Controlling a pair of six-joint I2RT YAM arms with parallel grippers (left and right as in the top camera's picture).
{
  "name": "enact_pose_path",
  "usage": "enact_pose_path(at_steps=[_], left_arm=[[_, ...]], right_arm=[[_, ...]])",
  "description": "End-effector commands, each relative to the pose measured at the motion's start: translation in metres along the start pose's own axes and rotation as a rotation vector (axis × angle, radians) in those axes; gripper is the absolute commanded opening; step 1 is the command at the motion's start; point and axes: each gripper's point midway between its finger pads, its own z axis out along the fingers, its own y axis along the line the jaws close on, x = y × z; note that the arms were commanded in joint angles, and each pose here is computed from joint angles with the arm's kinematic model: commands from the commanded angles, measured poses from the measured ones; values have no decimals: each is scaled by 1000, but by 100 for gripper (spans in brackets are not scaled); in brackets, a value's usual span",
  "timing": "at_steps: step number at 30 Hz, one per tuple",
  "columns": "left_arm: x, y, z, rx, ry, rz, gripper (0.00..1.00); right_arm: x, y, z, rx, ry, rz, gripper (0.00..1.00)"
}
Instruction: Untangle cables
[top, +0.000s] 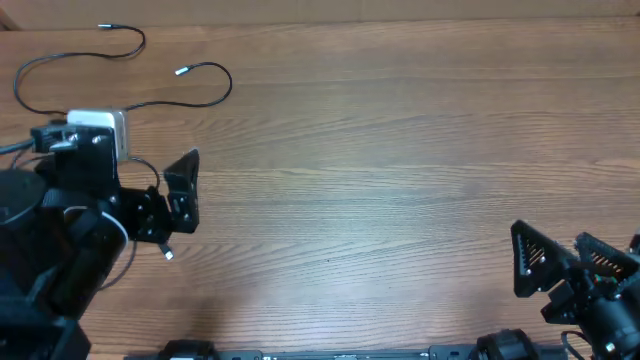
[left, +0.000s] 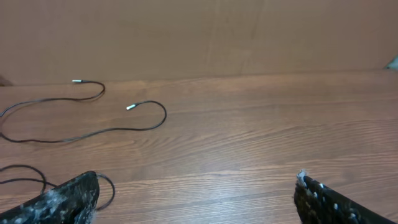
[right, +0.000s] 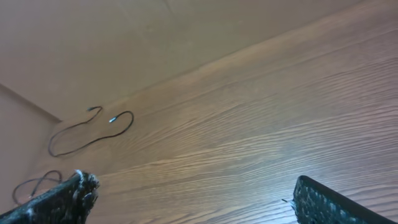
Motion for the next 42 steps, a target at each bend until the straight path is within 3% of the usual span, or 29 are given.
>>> enact_pose_path(at_steps=[1,14,18,23,26,32,42], left_arm=[[-2,4,9,-22,13,21,100],[13,5,49,-2,153,4,99],[24,-16,48,130,201,55,100],[19,-18,13,115,104,90,99],[34,1,-14,-7,35,51,99],[60,3,-33,-22,-127,68,100],[94,5,-30,-25,6,55,100]], right_arm=[[-5,-2,-3,18,-21,-13,100],[-5,-2,-3,18,-20,-13,100],[-5,-2,-3,18,-20,-13,100],[-5,-2,-3,18,-20,-13,100],[-5,-2,-3,18,-20,-13,100],[-5,-2,-3,18,-20,-13,100],[-5,-2,-3,18,-20,-13,100]])
